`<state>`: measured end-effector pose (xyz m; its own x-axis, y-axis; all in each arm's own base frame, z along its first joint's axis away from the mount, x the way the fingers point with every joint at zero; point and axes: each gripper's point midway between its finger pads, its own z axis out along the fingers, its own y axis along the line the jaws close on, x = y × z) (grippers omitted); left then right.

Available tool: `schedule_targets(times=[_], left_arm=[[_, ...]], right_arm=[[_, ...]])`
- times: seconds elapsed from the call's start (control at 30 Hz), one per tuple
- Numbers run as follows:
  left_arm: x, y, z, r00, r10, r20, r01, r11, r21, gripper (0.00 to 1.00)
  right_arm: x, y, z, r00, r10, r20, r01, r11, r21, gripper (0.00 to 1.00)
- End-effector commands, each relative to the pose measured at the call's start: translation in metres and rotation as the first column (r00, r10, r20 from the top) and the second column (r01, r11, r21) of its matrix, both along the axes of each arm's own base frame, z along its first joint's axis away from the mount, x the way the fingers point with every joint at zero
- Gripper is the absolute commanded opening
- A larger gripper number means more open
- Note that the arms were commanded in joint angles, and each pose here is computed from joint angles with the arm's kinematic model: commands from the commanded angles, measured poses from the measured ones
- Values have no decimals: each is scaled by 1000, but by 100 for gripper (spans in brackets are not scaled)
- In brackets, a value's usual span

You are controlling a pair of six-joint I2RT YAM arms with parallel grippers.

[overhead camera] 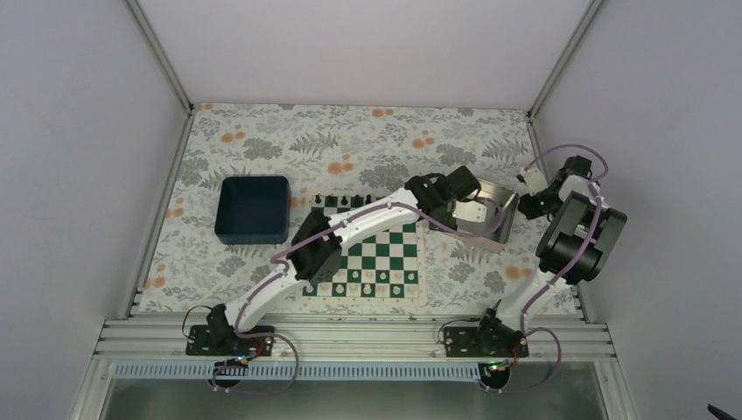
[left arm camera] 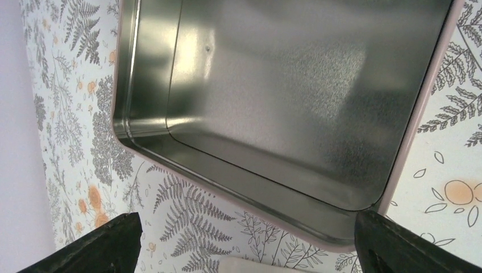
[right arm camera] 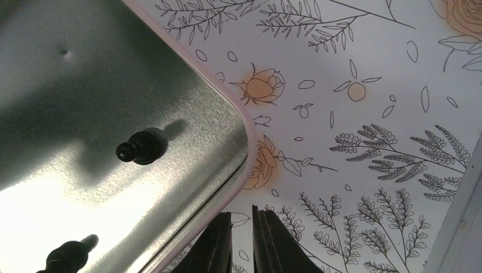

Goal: Set up the chess pieces on the board
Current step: Adjust the storage box at the center of the board.

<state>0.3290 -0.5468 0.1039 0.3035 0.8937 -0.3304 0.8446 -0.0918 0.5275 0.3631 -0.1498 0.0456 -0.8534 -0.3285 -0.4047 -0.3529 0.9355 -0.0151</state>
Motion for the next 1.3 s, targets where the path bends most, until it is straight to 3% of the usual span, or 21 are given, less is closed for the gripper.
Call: schedule_targets(times=[0.0,0.1,0.27,0.33,0.53,0.67,1.27], left_arm=[[3,10,40,999,15,33,-14,999,-31,93],[11,15,48,997,27,66,-25,999,-33,93],[33,19,60,995,48,85,-43,997,-67,81],[48,22,66,993,67,97,-58,994,-91,70],[74,33,25,994,84,75,-81,996,-43,17],[58,29,-1,1000,23,-8,-23,1000,-19,3],[-13,12,-41,979,-143,-148,155,986,69,2]], right_arm=[[6,-2,7,999,-3,35,3,1000,4,12],[4,-3,6,1000,-6,29,7,1000,-6,12],[2,-3,8,999,-13,35,14,1000,-11,12],[2,-2,10,999,-15,41,16,1000,-11,12],[1,-2,10,999,-17,42,17,1000,-5,12],[5,-1,12,998,-22,56,22,1000,6,12],[11,0,13,997,-76,32,75,996,57,11]])
